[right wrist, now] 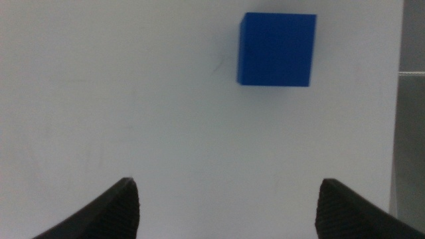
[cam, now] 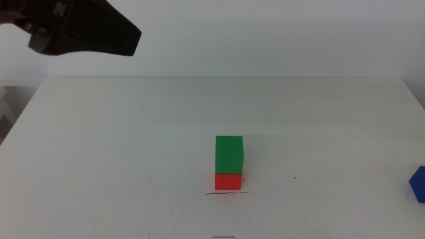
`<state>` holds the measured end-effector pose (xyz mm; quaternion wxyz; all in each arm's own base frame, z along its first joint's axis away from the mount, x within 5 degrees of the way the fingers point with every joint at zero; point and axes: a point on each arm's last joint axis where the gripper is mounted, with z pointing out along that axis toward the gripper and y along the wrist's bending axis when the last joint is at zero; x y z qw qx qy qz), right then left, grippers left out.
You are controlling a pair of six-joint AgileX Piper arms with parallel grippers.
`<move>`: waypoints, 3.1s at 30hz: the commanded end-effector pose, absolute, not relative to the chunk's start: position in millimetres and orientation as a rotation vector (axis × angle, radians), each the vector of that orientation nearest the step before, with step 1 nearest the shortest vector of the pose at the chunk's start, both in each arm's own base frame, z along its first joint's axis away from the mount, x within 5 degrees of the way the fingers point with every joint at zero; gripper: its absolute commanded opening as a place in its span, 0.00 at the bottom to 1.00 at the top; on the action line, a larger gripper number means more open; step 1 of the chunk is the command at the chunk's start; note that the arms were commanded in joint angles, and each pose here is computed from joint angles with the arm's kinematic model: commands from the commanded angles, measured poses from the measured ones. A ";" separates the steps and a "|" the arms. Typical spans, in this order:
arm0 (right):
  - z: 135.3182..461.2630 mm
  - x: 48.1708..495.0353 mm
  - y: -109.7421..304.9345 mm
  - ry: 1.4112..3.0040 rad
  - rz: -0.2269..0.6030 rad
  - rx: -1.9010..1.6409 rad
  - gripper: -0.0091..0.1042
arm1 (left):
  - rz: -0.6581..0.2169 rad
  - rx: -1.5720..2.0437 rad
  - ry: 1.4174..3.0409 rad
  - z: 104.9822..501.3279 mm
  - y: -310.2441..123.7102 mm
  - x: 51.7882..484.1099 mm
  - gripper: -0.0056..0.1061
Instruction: Stack red cubes first, then green, then blue cubes in a specific spot.
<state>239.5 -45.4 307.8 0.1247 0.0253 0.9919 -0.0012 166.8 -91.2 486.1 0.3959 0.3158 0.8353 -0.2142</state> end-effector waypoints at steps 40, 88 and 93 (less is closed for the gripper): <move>196.2 326.4 -83.9 2.934 -0.116 0.074 0.55 | -0.576 0.801 2.061 496.8 -92.0 158.2 0.88; 357.3 312.5 223.7 2.767 0.249 0.041 0.07 | -0.573 0.801 2.062 496.7 -91.8 158.3 0.88; 347.4 314.9 247.2 2.780 0.259 0.037 0.07 | -0.573 0.801 2.062 496.7 -91.8 158.3 0.88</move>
